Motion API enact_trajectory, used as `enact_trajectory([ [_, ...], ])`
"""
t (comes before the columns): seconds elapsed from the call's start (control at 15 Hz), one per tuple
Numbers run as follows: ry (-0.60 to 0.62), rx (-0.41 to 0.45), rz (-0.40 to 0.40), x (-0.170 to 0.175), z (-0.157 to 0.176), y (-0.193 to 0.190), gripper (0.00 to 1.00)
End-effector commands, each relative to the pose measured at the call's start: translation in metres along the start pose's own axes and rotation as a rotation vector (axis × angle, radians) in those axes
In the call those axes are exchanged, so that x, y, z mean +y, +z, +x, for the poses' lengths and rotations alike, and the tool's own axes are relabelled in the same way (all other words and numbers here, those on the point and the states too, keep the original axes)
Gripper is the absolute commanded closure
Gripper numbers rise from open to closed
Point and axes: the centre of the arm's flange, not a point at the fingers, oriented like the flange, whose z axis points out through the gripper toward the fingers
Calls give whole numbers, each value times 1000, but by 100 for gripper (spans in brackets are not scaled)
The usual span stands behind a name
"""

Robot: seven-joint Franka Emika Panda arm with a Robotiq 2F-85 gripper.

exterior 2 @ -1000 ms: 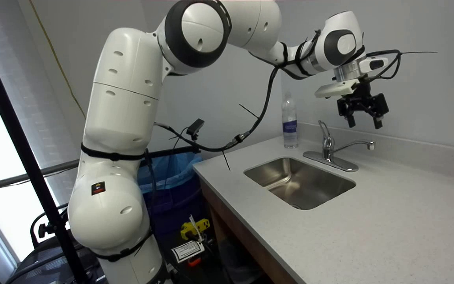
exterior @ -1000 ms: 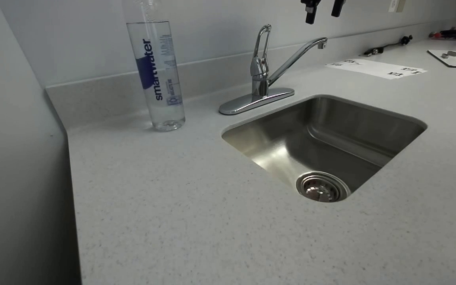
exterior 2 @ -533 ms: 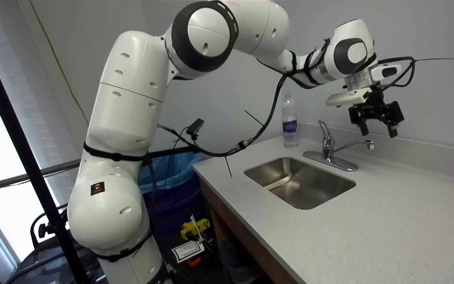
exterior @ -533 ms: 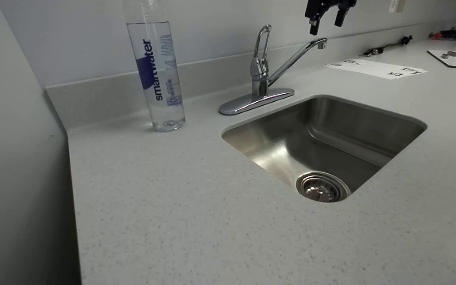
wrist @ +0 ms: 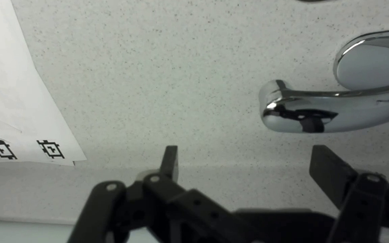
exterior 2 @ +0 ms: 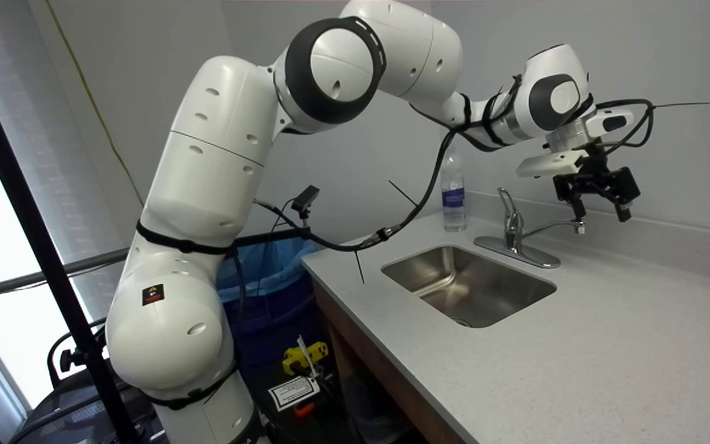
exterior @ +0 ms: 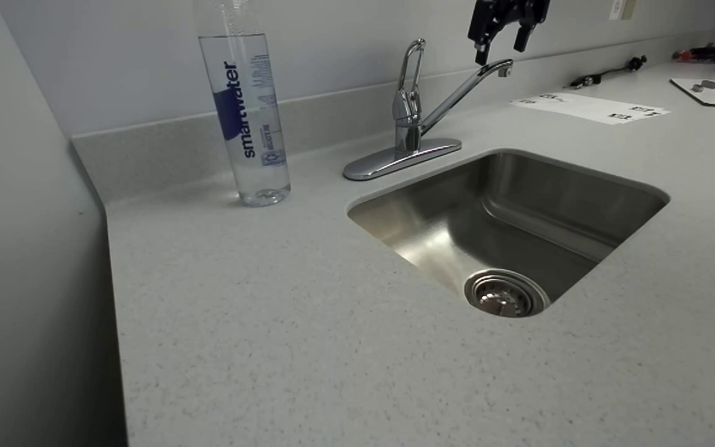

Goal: Move the nozzle from right to left then close the faucet.

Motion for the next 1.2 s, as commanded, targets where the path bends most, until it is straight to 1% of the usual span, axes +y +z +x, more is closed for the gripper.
enact_trajectory([
  [0.0,15,30,-21,-6,11,4,0],
  [0.33,-5,-10,-10,-1,-10,-2,0],
  [0.53,-25,-37,19,-2,-24,-11,0],
  [0.73,-39,-83,61,-6,-38,-28,0],
  [0.87,-61,-132,99,-10,-50,-39,0],
  [0.93,-78,-171,113,-13,-60,-43,0],
  [1.07,-101,-232,129,-17,-76,-47,0],
  [1.13,-102,-235,122,-17,-79,-50,0],
])
